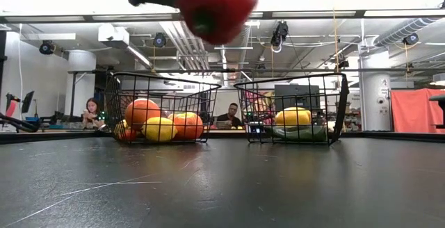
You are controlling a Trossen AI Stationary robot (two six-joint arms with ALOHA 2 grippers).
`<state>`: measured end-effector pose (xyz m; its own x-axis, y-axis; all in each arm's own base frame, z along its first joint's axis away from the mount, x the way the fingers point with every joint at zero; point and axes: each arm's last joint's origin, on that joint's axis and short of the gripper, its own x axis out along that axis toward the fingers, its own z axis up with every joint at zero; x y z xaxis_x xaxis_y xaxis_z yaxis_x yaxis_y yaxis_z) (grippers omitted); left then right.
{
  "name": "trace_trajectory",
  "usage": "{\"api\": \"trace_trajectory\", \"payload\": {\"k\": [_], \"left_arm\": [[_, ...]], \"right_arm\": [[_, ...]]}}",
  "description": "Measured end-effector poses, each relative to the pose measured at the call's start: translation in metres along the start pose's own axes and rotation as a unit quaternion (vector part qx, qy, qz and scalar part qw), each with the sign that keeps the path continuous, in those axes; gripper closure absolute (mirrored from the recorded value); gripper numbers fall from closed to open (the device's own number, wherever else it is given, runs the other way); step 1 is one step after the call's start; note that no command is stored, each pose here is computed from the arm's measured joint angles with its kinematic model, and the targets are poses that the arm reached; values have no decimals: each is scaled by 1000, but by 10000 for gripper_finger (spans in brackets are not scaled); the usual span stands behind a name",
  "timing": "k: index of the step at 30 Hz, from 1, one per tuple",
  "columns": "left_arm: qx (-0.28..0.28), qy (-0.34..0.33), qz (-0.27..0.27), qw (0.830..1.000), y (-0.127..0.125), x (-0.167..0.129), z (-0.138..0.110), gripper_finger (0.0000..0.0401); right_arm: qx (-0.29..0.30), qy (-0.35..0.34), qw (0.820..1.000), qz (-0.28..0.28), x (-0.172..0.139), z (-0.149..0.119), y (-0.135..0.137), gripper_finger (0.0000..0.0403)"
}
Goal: Sort produce into baskets
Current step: Put the red bell pepper into the right black wire basket
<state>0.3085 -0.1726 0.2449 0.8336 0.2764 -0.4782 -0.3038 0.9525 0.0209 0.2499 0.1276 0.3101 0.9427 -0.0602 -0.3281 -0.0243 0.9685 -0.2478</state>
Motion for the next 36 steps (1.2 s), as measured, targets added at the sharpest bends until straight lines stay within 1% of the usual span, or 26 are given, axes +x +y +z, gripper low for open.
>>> {"api": "trace_trajectory", "payload": {"k": [4,7,9,11,14,17,19,20,23,26,27,29,31,32,36], "left_arm": [[-29,-60,-91,994,3,15,-1,104],[-67,-109,-125,984,8,19,-3,104],[-105,-147,-146,973,12,19,-5,104],[-149,-189,-180,954,18,18,-7,104],[-231,-247,-222,914,32,14,-14,104],[-299,-276,-246,879,46,9,-27,104],[-327,-286,-260,862,51,5,-34,104],[-335,-289,-264,857,53,4,-36,104],[-341,-295,-267,852,56,2,-39,104],[-336,-296,-266,854,56,2,-39,104],[-334,-296,-265,854,56,2,-39,104],[-334,-297,-264,855,56,3,-39,104],[-333,-295,-264,856,57,3,-41,104],[-332,-294,-263,857,57,3,-42,104],[-331,-292,-257,860,58,4,-44,104]], "right_arm": [[0,2,1000,1,0,0,0,129],[-15,0,1000,9,-3,0,4,129],[-26,-6,1000,16,-6,3,8,129],[-36,-13,999,20,-9,6,11,129],[-51,-14,999,3,-12,7,14,129],[-62,-14,998,-22,-14,8,17,129],[-61,-15,997,-38,-14,9,17,129],[-63,-13,997,-43,-13,8,17,129],[-70,-10,996,-54,-7,7,20,129],[-80,-5,995,-58,3,3,23,129],[-76,-6,995,-59,6,3,23,128],[-41,-7,997,-62,11,4,22,123],[-7,-10,998,-56,13,9,18,109],[-1,-8,998,-55,13,10,17,98],[-13,-13,999,-51,12,15,16,56]]}}
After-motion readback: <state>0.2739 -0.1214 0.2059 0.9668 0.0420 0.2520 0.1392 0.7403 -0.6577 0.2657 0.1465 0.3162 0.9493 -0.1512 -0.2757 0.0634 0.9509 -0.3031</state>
